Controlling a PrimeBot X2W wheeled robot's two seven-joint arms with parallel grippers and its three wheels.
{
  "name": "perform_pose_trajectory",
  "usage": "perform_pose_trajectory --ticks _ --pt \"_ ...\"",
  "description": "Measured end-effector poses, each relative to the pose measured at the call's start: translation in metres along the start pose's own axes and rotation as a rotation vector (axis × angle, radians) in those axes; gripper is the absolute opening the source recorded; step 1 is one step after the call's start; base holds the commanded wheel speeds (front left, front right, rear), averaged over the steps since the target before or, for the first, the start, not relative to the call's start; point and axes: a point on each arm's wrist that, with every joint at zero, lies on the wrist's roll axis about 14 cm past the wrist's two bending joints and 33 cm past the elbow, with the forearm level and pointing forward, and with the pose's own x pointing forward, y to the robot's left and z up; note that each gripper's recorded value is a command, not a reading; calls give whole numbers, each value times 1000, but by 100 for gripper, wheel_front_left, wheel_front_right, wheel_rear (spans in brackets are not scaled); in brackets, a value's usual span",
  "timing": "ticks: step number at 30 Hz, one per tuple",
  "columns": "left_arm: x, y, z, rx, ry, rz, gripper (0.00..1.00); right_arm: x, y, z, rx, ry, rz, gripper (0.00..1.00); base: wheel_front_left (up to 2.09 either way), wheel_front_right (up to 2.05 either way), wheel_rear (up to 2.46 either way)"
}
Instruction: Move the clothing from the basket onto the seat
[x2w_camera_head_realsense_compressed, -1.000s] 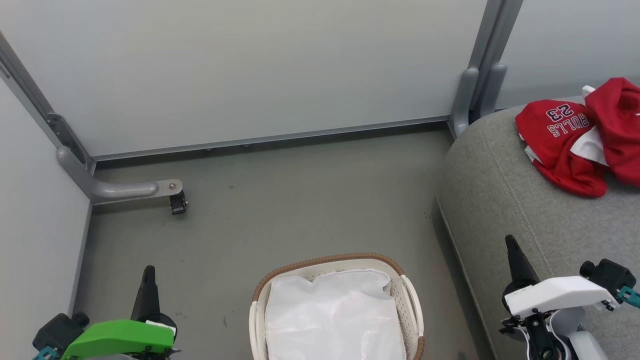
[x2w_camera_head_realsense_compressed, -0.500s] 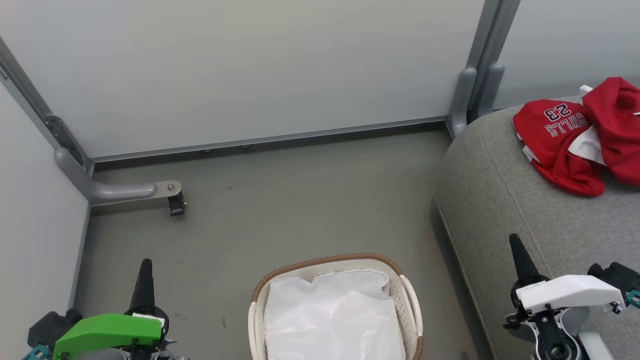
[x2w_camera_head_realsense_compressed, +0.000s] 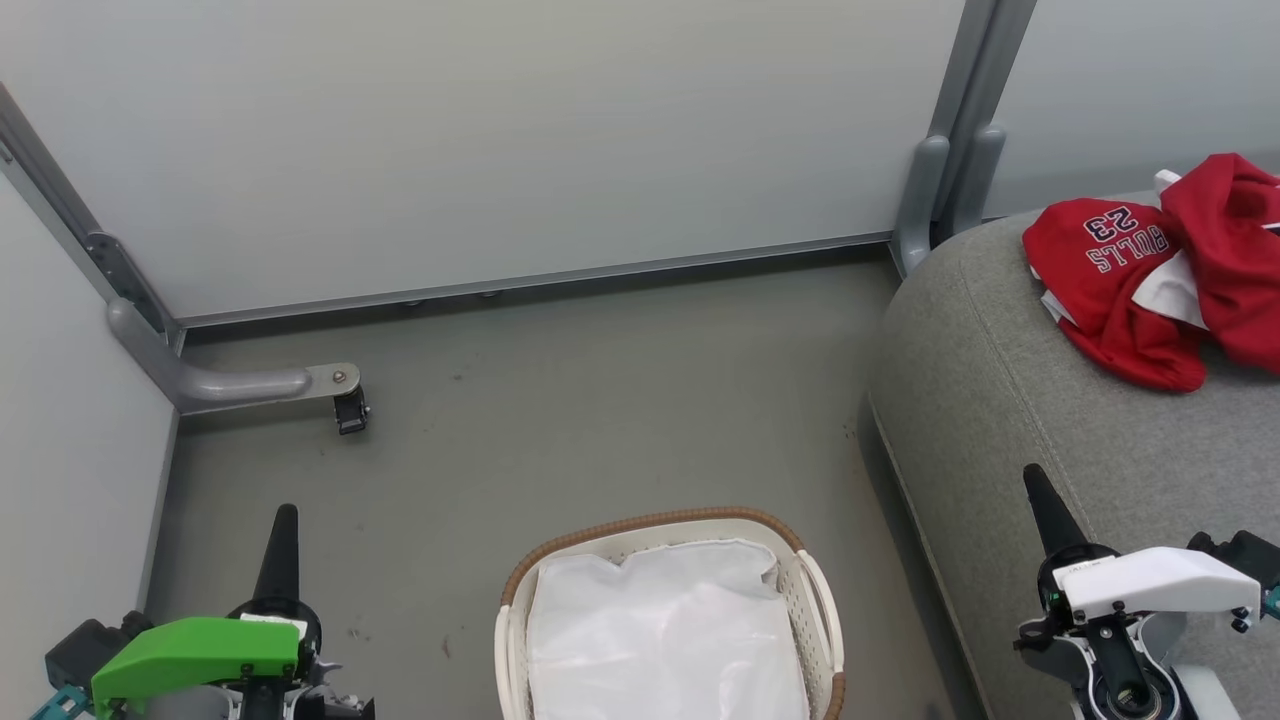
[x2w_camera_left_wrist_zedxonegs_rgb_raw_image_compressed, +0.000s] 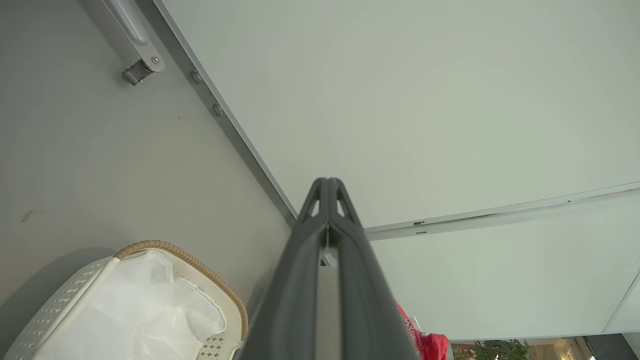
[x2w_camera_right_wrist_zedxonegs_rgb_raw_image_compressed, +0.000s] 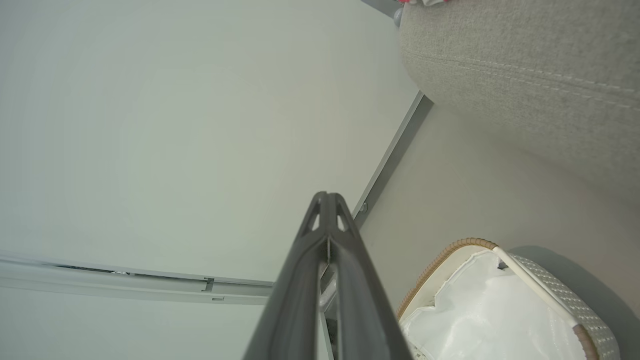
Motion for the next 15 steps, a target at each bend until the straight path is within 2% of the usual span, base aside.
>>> perform_pose_trajectory --ticks 15 --pt "5 -9 3 -111 2 -31 0 -1 2 6 127 -8 11 0 0 0 0"
